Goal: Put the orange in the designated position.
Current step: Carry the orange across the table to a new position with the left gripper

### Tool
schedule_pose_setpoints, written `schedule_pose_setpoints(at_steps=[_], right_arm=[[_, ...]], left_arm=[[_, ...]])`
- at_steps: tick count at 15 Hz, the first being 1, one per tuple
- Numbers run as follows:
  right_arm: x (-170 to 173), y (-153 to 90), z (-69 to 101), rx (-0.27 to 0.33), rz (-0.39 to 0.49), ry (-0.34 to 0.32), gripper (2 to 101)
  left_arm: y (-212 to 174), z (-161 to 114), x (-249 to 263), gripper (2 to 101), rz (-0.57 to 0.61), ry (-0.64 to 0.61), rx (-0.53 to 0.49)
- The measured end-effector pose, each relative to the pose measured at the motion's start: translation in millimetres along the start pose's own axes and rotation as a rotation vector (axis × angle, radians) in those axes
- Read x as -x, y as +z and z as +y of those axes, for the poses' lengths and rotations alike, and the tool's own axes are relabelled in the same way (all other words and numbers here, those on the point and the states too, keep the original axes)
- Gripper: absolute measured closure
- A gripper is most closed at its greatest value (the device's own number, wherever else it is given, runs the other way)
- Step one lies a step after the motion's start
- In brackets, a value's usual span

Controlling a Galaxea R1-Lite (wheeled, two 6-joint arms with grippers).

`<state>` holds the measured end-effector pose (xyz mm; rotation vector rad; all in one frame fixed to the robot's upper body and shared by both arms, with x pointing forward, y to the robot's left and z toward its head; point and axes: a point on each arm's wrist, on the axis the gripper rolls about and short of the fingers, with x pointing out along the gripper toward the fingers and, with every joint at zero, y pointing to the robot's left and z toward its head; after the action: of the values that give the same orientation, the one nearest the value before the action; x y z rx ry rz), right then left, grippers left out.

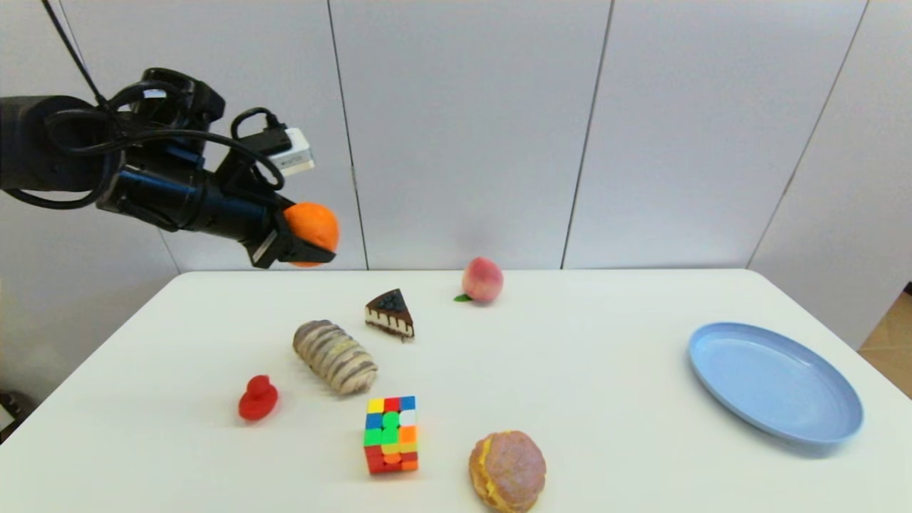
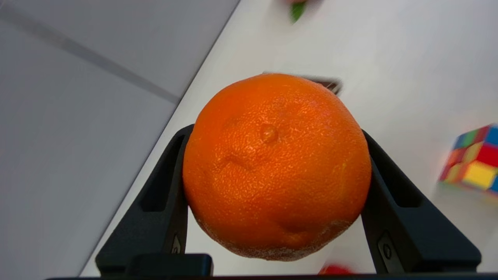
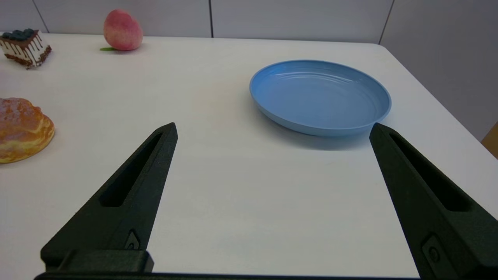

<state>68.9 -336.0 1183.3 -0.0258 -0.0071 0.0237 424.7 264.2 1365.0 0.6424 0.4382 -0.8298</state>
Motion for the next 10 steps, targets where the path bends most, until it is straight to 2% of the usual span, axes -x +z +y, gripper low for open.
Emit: schedule_pose_setpoints(at_steps=[4,10], right_arm=[[0.0,0.0,0.0,0.000,0.000,0.000,4.3],[0.0,0.0,0.0,0.000,0.000,0.000,4.3]], left_arm=[[-26.6,15.5,2.7,34.5,0.053,0.031,0.066],[-46.7,32.7,-39.6,34.5,0.089,-0.014,0.109]])
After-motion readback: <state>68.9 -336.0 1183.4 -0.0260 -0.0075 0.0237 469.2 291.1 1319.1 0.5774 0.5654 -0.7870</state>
